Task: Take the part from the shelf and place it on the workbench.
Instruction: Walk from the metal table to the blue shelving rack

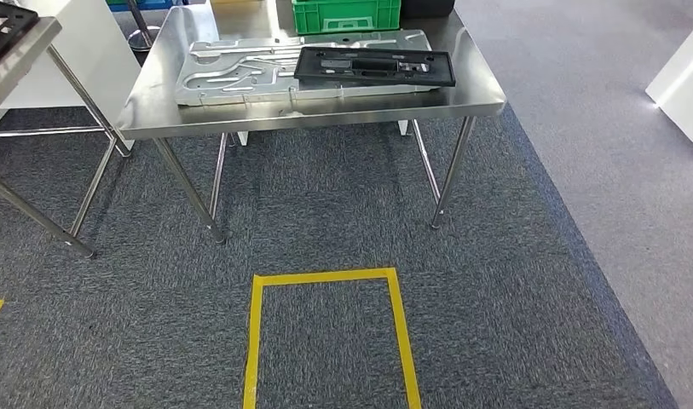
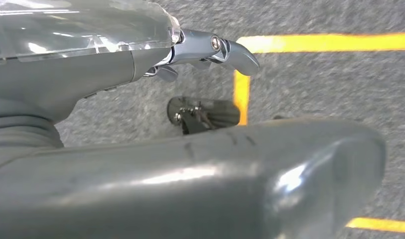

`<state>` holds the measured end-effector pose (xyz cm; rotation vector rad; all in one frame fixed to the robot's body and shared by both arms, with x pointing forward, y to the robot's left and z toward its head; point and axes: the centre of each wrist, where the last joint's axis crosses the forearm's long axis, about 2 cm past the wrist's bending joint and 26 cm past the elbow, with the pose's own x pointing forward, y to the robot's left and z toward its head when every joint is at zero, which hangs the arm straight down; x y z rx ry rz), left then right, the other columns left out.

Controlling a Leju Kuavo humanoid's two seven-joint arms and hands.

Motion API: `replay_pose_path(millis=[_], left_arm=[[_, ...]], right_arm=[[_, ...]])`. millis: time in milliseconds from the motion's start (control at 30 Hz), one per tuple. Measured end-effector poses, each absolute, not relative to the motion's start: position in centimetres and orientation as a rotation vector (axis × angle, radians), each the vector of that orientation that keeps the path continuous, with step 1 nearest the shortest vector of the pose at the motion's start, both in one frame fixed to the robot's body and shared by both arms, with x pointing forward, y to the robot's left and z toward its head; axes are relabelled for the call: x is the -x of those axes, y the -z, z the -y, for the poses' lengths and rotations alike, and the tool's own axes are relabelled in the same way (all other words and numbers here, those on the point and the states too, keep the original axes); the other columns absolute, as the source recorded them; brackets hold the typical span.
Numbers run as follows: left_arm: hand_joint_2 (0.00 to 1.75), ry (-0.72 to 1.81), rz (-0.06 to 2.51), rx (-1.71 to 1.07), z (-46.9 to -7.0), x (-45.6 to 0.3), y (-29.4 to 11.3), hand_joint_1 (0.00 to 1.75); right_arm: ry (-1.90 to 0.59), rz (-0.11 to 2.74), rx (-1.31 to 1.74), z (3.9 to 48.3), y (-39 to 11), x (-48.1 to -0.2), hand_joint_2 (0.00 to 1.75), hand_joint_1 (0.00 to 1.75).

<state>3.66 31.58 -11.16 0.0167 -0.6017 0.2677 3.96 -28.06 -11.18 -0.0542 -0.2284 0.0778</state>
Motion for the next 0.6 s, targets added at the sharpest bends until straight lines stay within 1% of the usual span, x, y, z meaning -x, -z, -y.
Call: replay_pose_path(millis=[400,600], left_arm=[[0.0,-0.276,0.624,-0.035,-32.25,-4.42,11.04,0.0],[0.0,-0.275,0.619,-0.037,-32.21,-4.09,11.08,0.0]], right_arm=[[-0.087,0.238,0.038,27.85,11.13,-4.37,0.0,0.0],[-0.091,0.247,0.038,28.07,11.15,-4.27,0.0,0.0]])
